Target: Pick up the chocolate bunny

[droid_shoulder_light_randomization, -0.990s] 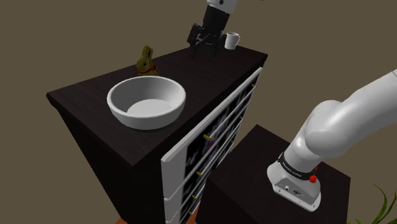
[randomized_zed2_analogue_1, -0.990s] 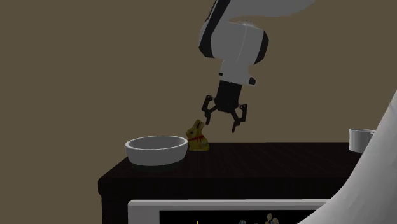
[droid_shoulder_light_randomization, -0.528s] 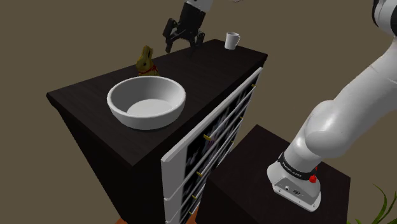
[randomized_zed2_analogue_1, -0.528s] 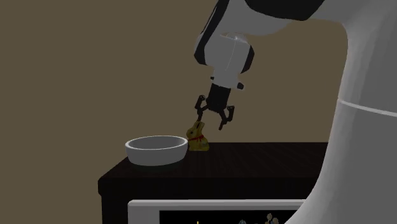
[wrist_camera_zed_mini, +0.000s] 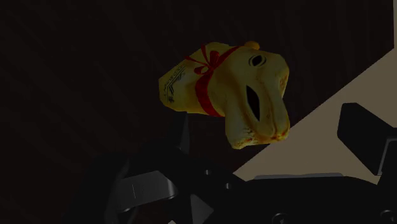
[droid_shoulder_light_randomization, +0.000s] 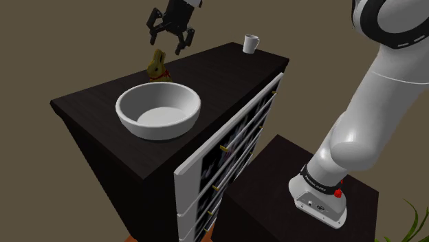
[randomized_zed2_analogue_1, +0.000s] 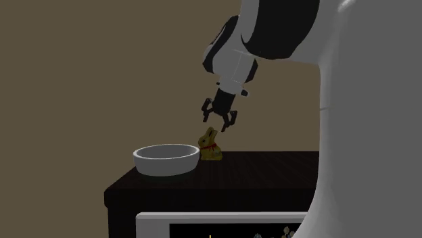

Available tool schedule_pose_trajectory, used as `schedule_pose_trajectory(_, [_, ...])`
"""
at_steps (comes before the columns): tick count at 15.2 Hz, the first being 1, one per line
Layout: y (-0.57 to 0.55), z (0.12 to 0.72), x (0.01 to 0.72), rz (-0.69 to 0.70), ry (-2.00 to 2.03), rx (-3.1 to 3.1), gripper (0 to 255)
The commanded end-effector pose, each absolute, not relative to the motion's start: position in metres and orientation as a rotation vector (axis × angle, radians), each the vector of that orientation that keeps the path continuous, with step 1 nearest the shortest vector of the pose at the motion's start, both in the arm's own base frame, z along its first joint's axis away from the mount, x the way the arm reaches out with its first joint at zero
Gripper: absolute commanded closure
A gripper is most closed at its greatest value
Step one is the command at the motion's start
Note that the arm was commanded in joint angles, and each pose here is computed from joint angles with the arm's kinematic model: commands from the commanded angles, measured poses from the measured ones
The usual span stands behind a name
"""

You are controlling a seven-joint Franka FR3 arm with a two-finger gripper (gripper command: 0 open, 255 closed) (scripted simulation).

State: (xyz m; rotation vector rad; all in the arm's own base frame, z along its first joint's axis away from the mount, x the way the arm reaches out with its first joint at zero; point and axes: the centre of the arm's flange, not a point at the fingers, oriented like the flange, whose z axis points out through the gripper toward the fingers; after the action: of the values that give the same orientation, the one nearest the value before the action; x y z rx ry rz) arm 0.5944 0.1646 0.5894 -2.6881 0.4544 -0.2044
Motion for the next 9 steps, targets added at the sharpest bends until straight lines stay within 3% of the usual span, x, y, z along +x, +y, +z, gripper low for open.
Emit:
schedule_pose_trajectory(1, [0.174, 0.592, 0.618, -0.215, 0.477, -2.659, 0])
schedule_pose_trajectory(9, [0.174, 0.552, 0.618, -0.215, 0.477, -2.659, 0])
